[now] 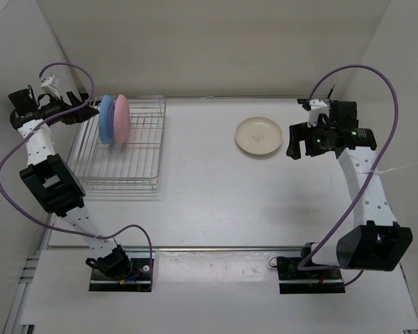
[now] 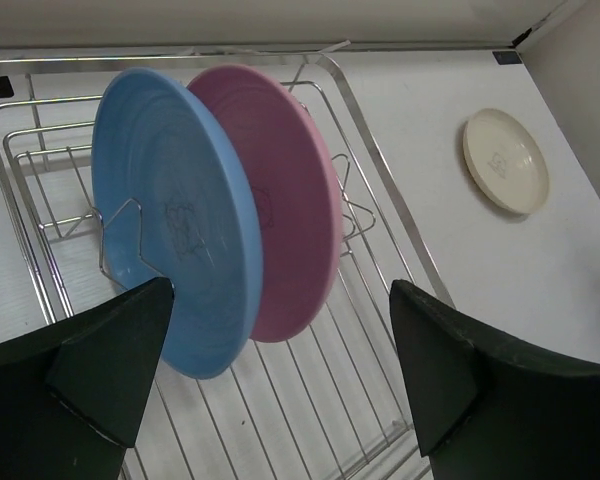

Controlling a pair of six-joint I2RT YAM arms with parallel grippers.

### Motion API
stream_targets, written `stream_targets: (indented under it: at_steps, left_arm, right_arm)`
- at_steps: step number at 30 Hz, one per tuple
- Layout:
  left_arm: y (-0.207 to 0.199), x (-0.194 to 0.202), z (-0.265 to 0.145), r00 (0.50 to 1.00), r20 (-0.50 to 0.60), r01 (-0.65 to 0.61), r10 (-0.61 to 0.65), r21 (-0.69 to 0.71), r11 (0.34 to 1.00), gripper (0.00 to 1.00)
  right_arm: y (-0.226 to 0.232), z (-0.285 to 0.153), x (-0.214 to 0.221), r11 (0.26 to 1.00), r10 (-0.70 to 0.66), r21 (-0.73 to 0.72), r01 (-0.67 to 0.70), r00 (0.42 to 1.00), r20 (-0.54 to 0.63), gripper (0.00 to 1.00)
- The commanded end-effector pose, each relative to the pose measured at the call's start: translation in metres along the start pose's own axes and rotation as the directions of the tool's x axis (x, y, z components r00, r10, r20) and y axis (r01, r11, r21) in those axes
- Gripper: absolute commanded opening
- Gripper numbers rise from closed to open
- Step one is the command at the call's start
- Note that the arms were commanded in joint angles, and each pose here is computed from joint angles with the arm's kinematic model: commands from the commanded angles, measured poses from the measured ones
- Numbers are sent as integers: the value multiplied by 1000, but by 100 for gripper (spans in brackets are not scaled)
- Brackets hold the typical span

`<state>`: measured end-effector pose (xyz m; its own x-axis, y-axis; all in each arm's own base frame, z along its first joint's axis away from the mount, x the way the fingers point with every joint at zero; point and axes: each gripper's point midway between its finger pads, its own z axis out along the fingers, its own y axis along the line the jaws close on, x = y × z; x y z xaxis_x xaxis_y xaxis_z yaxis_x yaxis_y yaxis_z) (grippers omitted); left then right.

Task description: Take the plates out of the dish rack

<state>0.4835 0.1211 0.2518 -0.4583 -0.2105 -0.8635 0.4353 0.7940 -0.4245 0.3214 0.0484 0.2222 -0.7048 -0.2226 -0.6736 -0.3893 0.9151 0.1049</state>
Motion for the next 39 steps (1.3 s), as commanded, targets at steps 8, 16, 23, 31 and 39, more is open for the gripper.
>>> stream_targets:
  at_steps: [8, 16, 23, 31, 39]
  left_arm:
    - [-2, -6, 37, 999, 10, -43, 43, 46, 998, 95]
    - [13, 6, 48, 1000, -2, -7, 7, 13, 1000, 81]
    - [21, 0, 47, 1000, 12, -11, 11, 4, 1000, 58]
    - [22, 7, 49, 1000, 3, 23, -23, 14, 1000, 15]
    - [1, -4, 37, 1000, 13, 18, -18, 14, 1000, 11]
  right_arm:
    - [0, -14, -19, 1000, -20, 18, 19, 996, 84, 91]
    - [3, -15, -18, 1000, -20, 9, 20, 996, 86, 91]
    - [11, -18, -18, 1000, -15, -24, 17, 995, 102, 91]
    - [9, -18, -17, 1000, -15, -15, 16, 995, 100, 91]
    - [12, -16, -15, 1000, -2, -30, 5, 996, 94, 91]
